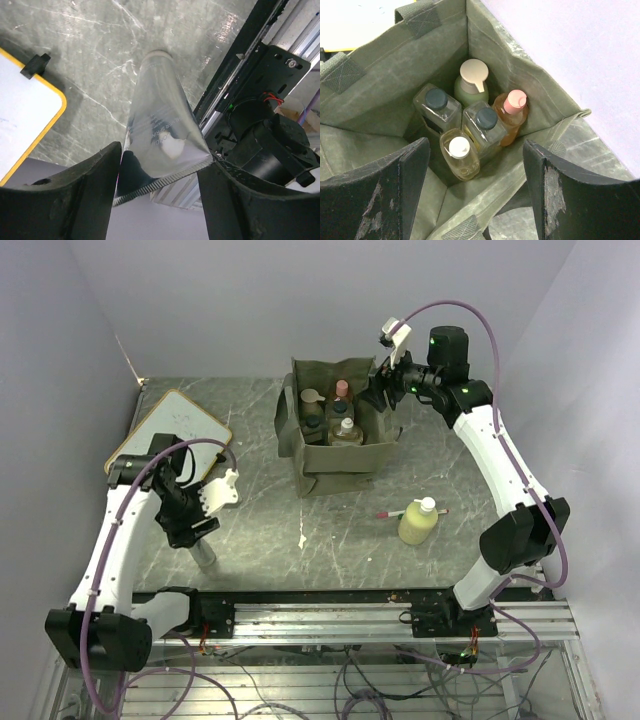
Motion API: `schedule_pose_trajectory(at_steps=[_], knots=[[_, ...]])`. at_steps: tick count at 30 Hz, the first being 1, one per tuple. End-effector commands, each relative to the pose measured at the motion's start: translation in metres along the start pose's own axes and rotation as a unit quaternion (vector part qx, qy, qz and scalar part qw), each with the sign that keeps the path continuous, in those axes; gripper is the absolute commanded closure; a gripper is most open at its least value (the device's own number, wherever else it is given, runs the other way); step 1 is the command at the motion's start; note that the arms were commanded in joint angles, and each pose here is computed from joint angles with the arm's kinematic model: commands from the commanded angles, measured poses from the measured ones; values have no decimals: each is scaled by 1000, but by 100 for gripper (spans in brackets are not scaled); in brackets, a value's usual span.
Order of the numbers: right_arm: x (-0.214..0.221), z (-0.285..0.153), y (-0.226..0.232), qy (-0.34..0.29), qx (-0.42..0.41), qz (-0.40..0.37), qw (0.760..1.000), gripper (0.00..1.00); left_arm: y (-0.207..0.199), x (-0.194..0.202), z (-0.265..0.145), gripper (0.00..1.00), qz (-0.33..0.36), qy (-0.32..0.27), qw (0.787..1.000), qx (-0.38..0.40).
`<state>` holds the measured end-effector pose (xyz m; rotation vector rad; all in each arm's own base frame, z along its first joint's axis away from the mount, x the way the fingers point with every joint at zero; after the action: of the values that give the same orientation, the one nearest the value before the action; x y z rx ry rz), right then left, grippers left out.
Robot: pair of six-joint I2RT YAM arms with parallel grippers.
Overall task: Place the personal care products into the canvas bag
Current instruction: Pick up the care product from the center of the board, then place the care product at the center of the board.
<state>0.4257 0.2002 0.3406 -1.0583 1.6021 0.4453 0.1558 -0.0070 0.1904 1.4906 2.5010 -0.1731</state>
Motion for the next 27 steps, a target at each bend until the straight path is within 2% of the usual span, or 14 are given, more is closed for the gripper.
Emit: schedule_pose_trajectory(at_steps=[1,4,8,15,22,27], knots=[[-7,-3,-6,-7,12,-5,1000,25,-1,-2,8,34,3,-8,1000,20],[-5,-2,-8,-1,18,-1,1000,25,-2,-8,15,46,-13,-27,999,26],[-1,1,-7,4,11,4,1000,25,-4,-15,12,72,-27,-52,998,22],[1,5,-12,10,17,3,1000,25,5,-51,-8,93,-52,-138,989,9],[5,2,-13,16,29,-3,999,25,44,-105,-43,93,-86,-228,969,-29],[6,-6,-14,26,41,-22,999,25,69,-136,-48,93,-80,-232,968,-56]])
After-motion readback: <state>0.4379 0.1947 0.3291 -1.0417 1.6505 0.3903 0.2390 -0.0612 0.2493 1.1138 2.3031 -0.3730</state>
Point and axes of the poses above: each gripper's point midway between its finger pads, its own z axis out along the fingers, its own y axis along the line the jaws close on, x = y × z, the point moved 2 cm from there along -z, back along the fingers, and after that the axes turned 6 degrees about -z, right-handed, at the moved point
